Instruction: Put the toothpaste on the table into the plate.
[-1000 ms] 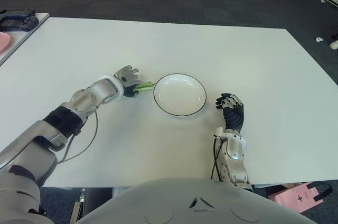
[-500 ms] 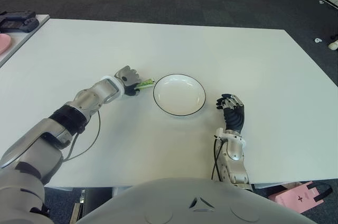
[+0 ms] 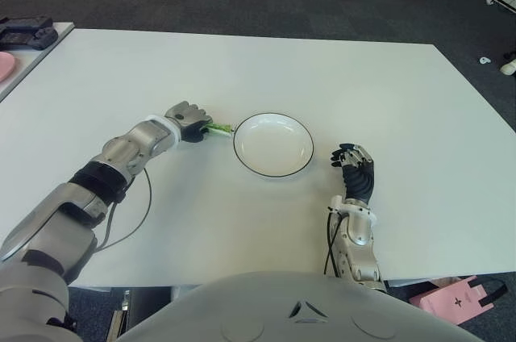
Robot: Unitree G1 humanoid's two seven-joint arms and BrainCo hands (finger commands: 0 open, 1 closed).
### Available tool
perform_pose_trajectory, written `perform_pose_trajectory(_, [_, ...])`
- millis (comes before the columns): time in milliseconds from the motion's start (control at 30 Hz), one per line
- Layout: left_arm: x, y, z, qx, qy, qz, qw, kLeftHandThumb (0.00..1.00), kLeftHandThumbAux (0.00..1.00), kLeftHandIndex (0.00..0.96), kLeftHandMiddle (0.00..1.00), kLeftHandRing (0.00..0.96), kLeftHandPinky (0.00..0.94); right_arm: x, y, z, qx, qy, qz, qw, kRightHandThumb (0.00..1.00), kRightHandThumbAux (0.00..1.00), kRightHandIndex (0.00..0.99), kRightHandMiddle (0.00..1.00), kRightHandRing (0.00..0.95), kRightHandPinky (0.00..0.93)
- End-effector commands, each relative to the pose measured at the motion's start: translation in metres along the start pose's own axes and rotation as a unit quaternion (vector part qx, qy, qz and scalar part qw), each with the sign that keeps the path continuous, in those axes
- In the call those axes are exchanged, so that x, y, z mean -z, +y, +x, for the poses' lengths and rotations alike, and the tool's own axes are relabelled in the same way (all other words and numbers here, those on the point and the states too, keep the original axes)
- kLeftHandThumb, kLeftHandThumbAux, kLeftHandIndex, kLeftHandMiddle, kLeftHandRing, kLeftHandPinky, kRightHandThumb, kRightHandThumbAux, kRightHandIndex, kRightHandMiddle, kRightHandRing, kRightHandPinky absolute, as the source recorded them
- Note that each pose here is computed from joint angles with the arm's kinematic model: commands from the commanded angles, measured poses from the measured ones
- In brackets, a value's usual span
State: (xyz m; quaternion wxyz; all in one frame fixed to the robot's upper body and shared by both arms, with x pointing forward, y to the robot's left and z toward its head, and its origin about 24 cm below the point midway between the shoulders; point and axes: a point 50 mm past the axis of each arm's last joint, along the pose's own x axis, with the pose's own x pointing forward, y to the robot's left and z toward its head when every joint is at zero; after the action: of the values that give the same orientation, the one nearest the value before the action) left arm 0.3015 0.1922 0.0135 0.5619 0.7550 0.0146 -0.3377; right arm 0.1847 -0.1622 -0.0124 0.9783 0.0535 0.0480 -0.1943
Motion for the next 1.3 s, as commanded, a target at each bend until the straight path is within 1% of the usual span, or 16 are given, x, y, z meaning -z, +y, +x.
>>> perform_pose_trajectory(33, [-0.028,-0.061,-0.006,0.103,-0.057,-0.043,0.992,0.749,0.693,0.444,0.855,0.857,0.877,0.031,0.0,-0.022,0.024,0.084,0.011,0.996,0.708,0.722,0.434,0.577,0.55,0.555])
perform_pose_trajectory(100, [-0.027,-0.062,-0.005,0.101,-0.057,-0.054,0.992,0.749,0.694,0.444,0.863,0.862,0.873,0.031,0.0,-0.022,0.022,0.084,0.011,0.996,0.709,0.723,0.434,0.578,0.554,0.563])
perform_pose_trajectory(267, [-0.026,-0.062,-0.005,0.094,-0.055,-0.077,0.991,0.749,0.696,0.444,0.868,0.864,0.868,0.031,-0.001,-0.023,0.019,0.087,0.009,0.996,0.709,0.723,0.434,0.575,0.551,0.55])
perform_pose_trajectory(533, [-0.024,-0.06,-0.004,0.07,-0.045,-0.106,0.991,0.748,0.697,0.444,0.87,0.863,0.858,0.031,-0.001,-0.023,0.023,0.085,0.011,0.996,0.708,0.724,0.434,0.575,0.557,0.561])
perform_pose_trajectory(800, [-0.022,-0.058,0.0,0.028,-0.011,-0.167,0.985,0.749,0.697,0.444,0.88,0.87,0.861,0.031,-0.001,-0.024,0.024,0.091,0.0,0.996,0.706,0.725,0.433,0.571,0.555,0.556])
perform_pose_trajectory(900, [-0.021,-0.055,0.001,-0.002,0.008,-0.199,0.98,0.749,0.697,0.443,0.884,0.873,0.864,0.031,0.0,-0.024,0.026,0.093,0.002,0.995,0.707,0.725,0.433,0.569,0.554,0.559])
perform_pose_trajectory(967, [-0.02,-0.052,0.002,-0.025,0.02,-0.222,0.974,0.749,0.697,0.443,0.887,0.875,0.863,0.03,0.0,-0.024,0.024,0.093,0.004,0.995,0.707,0.725,0.433,0.568,0.554,0.56])
perform_pose_trajectory(1033, [-0.019,-0.046,0.003,-0.05,0.028,-0.252,0.966,0.748,0.697,0.443,0.889,0.875,0.856,0.03,0.0,-0.024,0.021,0.095,0.004,0.995,0.707,0.725,0.432,0.566,0.552,0.555])
perform_pose_trajectory(1167, [-0.022,-0.034,0.0,-0.102,0.024,-0.309,0.945,0.747,0.698,0.443,0.89,0.875,0.847,0.03,-0.001,-0.024,0.018,0.099,0.004,0.995,0.706,0.724,0.432,0.56,0.542,0.533])
perform_pose_trajectory(1300, [-0.022,-0.033,-0.001,-0.13,0.026,-0.337,0.932,0.747,0.699,0.442,0.892,0.877,0.849,0.031,-0.001,-0.023,0.017,0.103,0.007,0.995,0.706,0.723,0.432,0.555,0.536,0.529])
